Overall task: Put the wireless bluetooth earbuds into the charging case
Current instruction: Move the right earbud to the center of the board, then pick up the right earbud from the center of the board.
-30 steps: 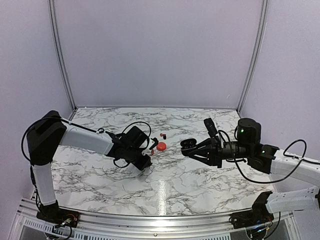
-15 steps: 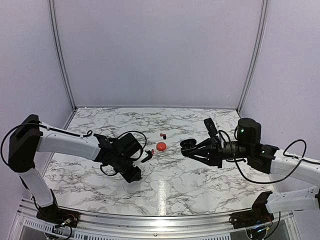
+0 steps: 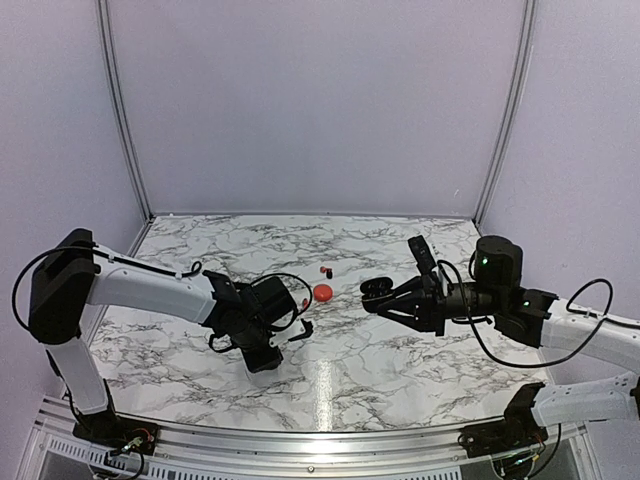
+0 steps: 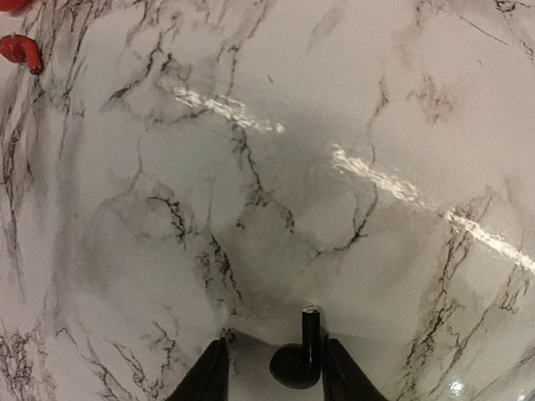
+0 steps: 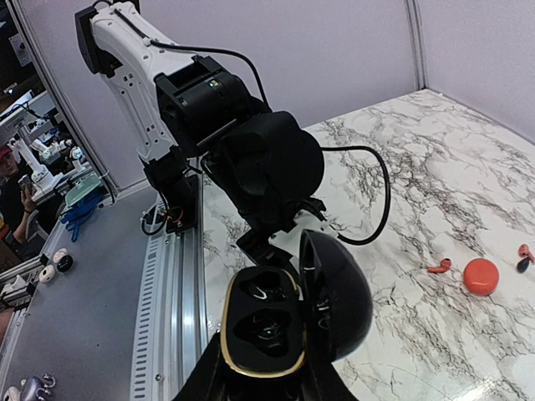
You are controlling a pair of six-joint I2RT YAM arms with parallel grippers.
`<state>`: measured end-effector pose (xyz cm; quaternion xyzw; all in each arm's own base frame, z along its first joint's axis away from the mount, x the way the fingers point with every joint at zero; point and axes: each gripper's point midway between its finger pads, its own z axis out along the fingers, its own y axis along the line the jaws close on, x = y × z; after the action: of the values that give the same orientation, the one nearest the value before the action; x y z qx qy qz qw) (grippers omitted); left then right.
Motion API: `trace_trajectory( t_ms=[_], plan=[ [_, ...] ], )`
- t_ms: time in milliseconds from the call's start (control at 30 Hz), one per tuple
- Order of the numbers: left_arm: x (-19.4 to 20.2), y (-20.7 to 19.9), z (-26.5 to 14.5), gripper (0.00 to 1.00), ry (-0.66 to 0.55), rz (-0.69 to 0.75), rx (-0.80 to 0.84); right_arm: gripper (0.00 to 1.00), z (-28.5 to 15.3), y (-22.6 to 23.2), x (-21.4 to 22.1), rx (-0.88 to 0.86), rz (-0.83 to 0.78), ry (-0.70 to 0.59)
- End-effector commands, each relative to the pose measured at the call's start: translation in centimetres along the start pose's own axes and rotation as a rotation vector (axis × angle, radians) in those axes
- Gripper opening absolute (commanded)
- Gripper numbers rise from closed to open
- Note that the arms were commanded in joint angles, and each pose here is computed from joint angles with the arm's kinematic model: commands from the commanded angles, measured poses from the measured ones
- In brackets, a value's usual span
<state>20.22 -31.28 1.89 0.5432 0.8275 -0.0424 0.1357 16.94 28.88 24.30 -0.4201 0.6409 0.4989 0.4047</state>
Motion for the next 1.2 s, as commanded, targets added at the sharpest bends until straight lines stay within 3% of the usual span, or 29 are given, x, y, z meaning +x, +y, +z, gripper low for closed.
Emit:
trace_trajectory(
  t_ms=[0, 167, 367, 600, 733, 1167],
  plan=[
    [-0.3, 2.8, -0.5, 0.5, 0.046, 0.065, -0.15, 0.0, -0.1, 0.2, -1.0, -0.015, -0.015, -0.025],
    [-1.2, 3.0, -3.0, 0.65, -0.031, 0.042, -0.164, 0.0, -0.3, 0.3, -1.2, -0.01, -0.019, -0.03],
    [-0.1, 2.7, -4.6, 0.67, -0.07, -0.04, -0.154, 0.0, -0.2, 0.3, -1.3, -0.011, -0.018, -0.027],
    [-0.5, 1.1, -5.7, 0.58, -0.197, -0.303, -0.045, 0.0, -0.2, 0.4, -1.1, -0.021, -0.017, -0.025],
    [-1.1, 0.2, -6.4, 0.45, -0.286, -0.453, 0.034, 0.0, -0.3, 1.0, -1.1, -0.046, -0.035, -0.034],
    [-1.0, -1.8, -8.5, 0.29, -0.569, -0.73, 0.226, 0.0, -0.7, 5.3, -2.0, -0.113, -0.215, -0.107]
  ],
)
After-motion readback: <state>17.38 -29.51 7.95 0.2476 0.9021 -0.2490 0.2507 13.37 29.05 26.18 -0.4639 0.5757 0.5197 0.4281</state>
